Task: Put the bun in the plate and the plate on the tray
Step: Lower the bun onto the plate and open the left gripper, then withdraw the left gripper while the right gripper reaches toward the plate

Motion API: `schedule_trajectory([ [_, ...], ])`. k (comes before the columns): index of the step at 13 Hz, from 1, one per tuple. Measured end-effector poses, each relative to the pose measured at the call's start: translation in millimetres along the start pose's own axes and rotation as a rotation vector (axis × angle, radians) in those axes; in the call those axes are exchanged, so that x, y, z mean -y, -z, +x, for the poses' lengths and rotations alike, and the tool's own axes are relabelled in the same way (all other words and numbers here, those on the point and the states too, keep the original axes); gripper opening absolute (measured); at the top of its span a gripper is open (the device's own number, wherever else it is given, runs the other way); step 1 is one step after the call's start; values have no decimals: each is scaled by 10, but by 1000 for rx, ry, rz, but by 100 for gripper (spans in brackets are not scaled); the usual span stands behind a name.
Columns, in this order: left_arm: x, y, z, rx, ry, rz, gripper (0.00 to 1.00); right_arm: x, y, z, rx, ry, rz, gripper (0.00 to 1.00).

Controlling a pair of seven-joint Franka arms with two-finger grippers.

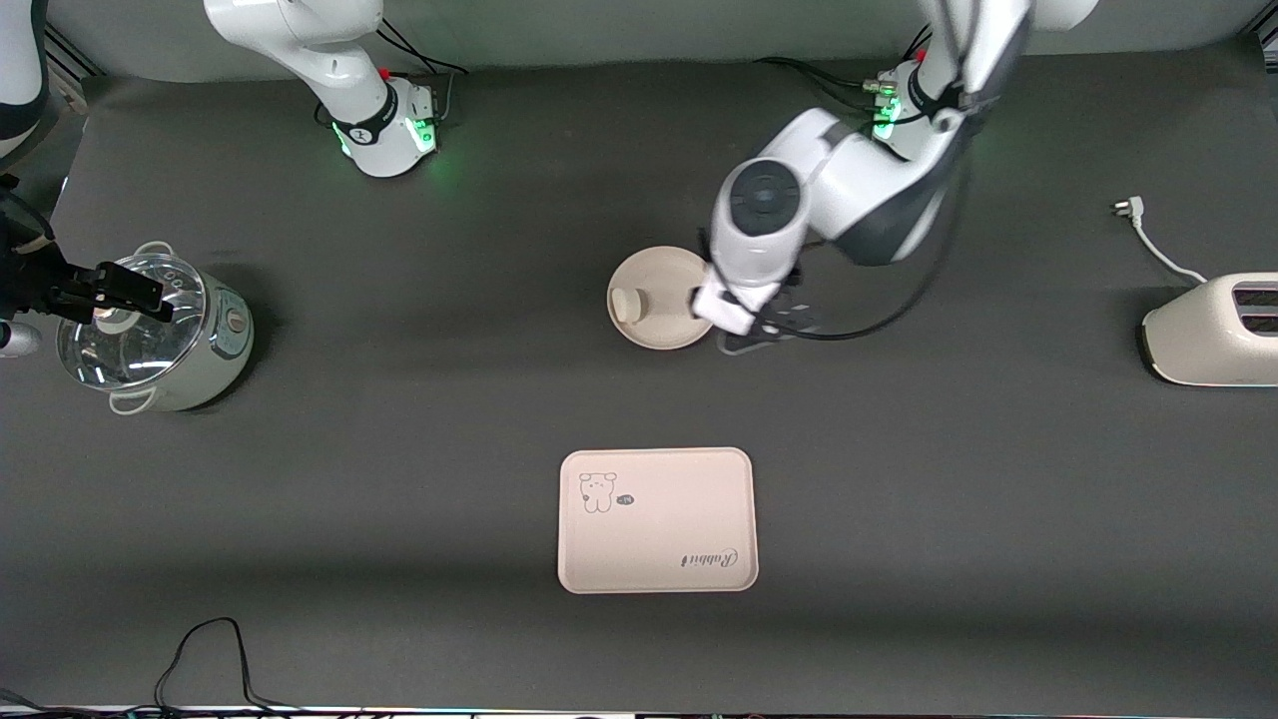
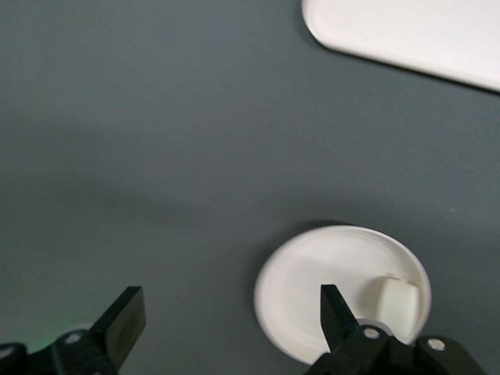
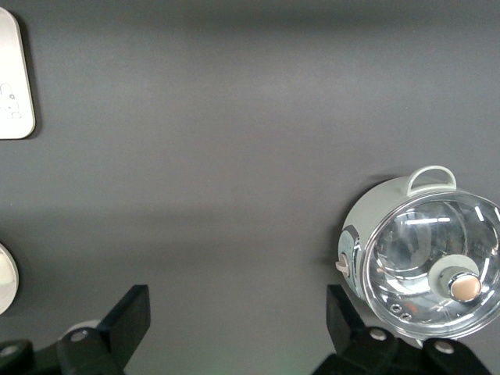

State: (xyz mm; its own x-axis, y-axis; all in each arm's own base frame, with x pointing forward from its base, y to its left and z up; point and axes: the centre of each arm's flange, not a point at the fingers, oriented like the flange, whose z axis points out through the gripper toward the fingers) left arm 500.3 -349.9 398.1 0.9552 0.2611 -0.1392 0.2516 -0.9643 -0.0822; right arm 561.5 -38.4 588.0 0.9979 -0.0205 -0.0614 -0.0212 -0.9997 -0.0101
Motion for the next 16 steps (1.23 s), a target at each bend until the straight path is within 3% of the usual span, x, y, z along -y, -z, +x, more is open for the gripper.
schedule_trajectory([
  [3, 799, 502, 494, 16, -11, 16, 100, 300, 6, -39, 22, 15, -1, 100],
  [11, 3137, 1166, 1246, 28, -155, -10, 100, 2345, -12, -514, 64, -89, 81, 100],
  [14, 3434, 1170, 1321, 23, -174, 19, 100, 3187, -224, -846, 48, -108, 96, 100],
  [16, 3490, 1202, 1307, 31, -178, 40, 100, 3704, -476, -1142, 43, -59, 105, 100],
])
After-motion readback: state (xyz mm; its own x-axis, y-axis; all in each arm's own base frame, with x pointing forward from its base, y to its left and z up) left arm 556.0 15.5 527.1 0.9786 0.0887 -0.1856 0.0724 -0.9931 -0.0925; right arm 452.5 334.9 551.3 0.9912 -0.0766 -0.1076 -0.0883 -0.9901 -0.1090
